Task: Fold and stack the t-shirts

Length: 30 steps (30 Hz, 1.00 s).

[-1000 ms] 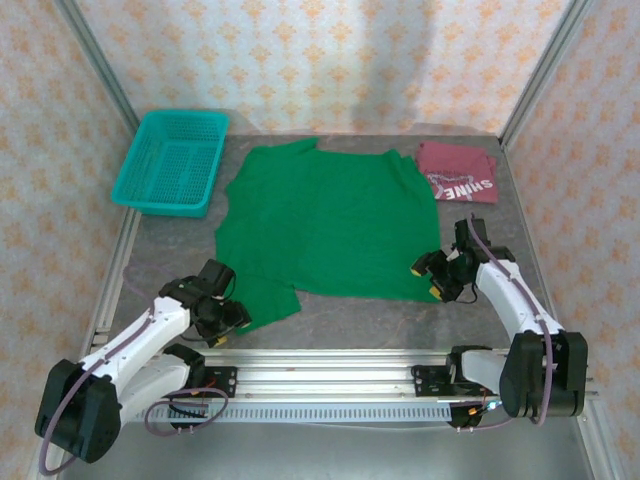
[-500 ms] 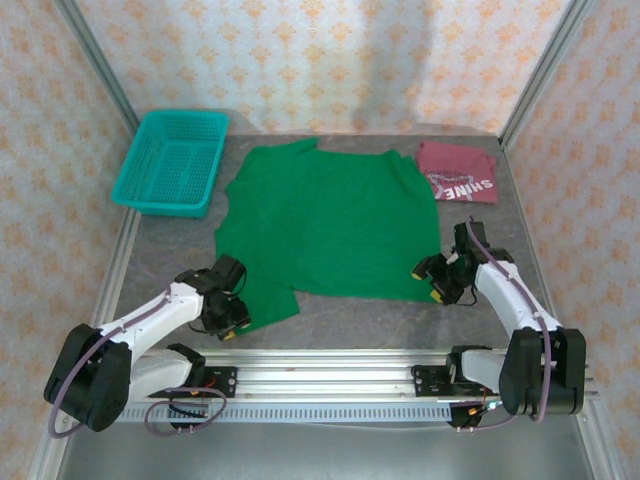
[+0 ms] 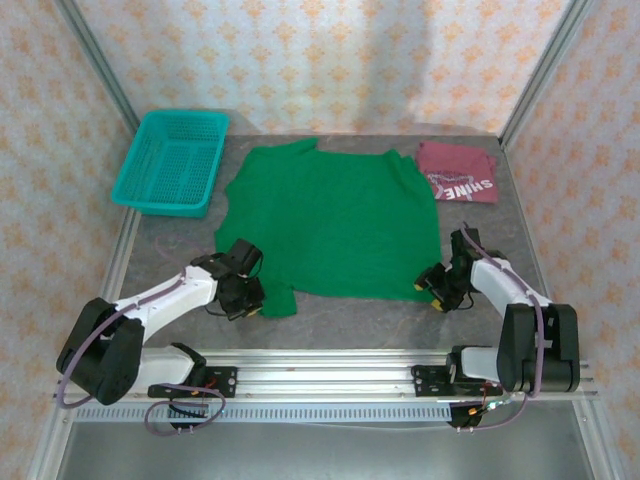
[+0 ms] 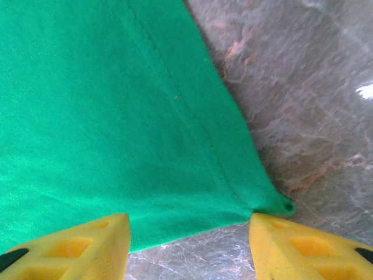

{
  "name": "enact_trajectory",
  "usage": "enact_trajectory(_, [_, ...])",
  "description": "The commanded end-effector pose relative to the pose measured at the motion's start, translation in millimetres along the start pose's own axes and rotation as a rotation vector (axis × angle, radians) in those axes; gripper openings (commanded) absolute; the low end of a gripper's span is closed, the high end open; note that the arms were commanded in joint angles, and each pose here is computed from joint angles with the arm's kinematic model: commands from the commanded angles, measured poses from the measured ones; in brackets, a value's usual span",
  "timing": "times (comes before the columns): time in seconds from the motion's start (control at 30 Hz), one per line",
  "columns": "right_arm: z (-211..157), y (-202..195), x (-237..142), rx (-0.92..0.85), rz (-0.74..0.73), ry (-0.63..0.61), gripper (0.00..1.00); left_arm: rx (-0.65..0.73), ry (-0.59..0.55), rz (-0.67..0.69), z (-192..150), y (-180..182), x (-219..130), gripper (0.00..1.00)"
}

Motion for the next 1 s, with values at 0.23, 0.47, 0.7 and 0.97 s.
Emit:
enact_trajectory(0.23, [6.9, -14.2, -16.1, 0.031, -0.061, -0.066, 0.55, -0.004, -0.098, -0.049, 3.0, -1.2, -30.9, 0.0])
enact_trajectory(0.47, [15.3, -8.6, 0.3, 0.067, -0.044, -0.054, 0.47, 0.014, -0.125, -0.053, 5.7, -3.1, -44.9, 0.0])
enact_trajectory(0.7, [29.1, -13.7, 13.8, 0.083, -0.108, -0.069, 0.2, 0.013, -0.169, -0.049, 5.7, 3.0, -60.1, 0.0])
enact_trajectory(0.97, [24.5, -14.1, -17.9, 0.084, -0.095, -0.137, 0.0, -0.024, -0.246, -0.056, -3.0, 23.1, -87.5, 0.0])
Point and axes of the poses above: each hand's point on the last joint's axis, 136 mm out from that joint toward the fingers, its own x axis out along the fingers, its own y axis along the line the jaws close on, z = x × y, the point moved 1 cm from there along -x, back along the fingers, and after that the axes turned 6 degrees about x, right-handed, at the moved point
